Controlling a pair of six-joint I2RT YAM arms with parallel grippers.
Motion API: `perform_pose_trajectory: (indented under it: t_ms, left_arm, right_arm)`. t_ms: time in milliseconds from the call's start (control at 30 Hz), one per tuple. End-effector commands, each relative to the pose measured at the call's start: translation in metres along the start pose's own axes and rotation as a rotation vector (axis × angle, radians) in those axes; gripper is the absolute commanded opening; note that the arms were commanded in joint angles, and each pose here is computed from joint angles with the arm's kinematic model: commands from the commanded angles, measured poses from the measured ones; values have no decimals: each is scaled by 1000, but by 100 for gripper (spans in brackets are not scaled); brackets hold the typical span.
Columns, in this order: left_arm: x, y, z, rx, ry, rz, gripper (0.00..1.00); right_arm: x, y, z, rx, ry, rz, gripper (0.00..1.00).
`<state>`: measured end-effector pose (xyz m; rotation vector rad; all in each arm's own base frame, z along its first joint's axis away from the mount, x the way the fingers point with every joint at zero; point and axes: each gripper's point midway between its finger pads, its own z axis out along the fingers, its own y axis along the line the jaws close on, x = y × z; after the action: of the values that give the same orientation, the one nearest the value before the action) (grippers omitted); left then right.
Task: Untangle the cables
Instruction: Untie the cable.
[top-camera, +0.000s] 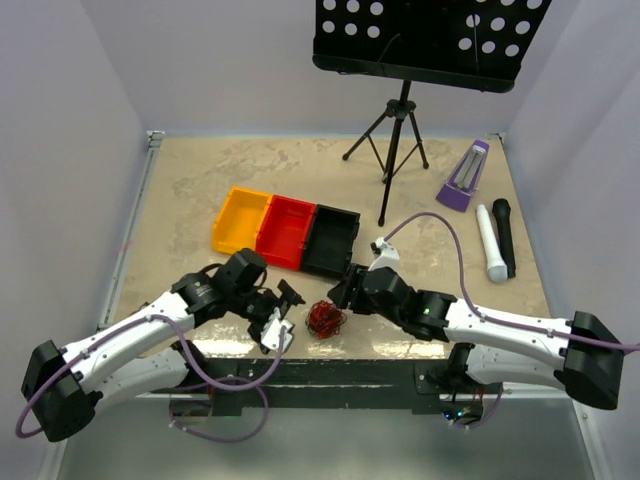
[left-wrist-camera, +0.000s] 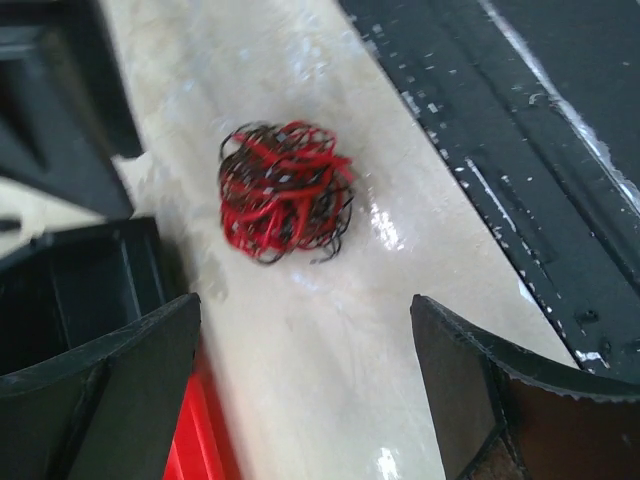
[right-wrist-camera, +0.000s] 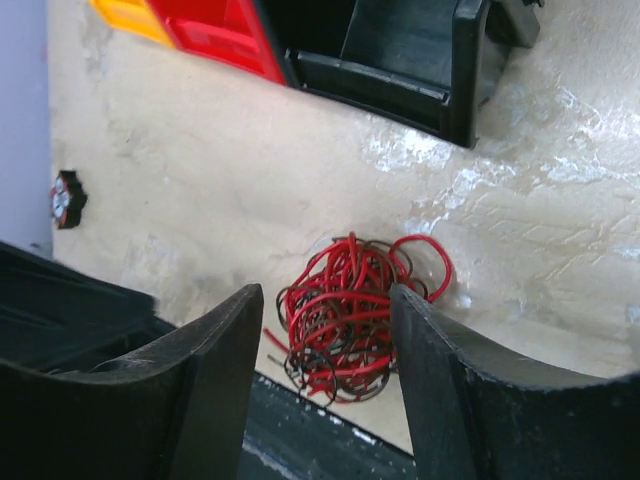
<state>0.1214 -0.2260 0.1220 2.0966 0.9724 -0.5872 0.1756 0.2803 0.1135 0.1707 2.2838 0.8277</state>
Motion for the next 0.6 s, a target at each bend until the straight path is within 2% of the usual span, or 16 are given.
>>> perform_pose_trajectory:
  t_ms: [0, 167, 267, 400, 433, 567]
  left_arm:
    - [-18, 7, 20, 37, -95, 222, 89]
    - [-17, -17, 37, 103, -138, 436, 84]
    - [-16, -26, 48, 123, -146, 514, 75]
    - [-15, -25, 58, 176, -140, 492, 48]
    - [-15, -23, 61, 190, -142, 469, 44]
    - [-16, -14, 71, 227, -127, 394, 44]
  right_arm:
    - [20, -11, -7, -18, 78, 26, 56]
    - [38, -8, 0, -73, 142, -32, 55]
    - [41, -4, 8, -86, 149, -65, 55]
    - [45, -3, 14, -92, 160, -81, 55]
    - [45, -1, 14, -97, 160, -80, 55]
    - [46, -2, 15, -97, 160, -80, 55]
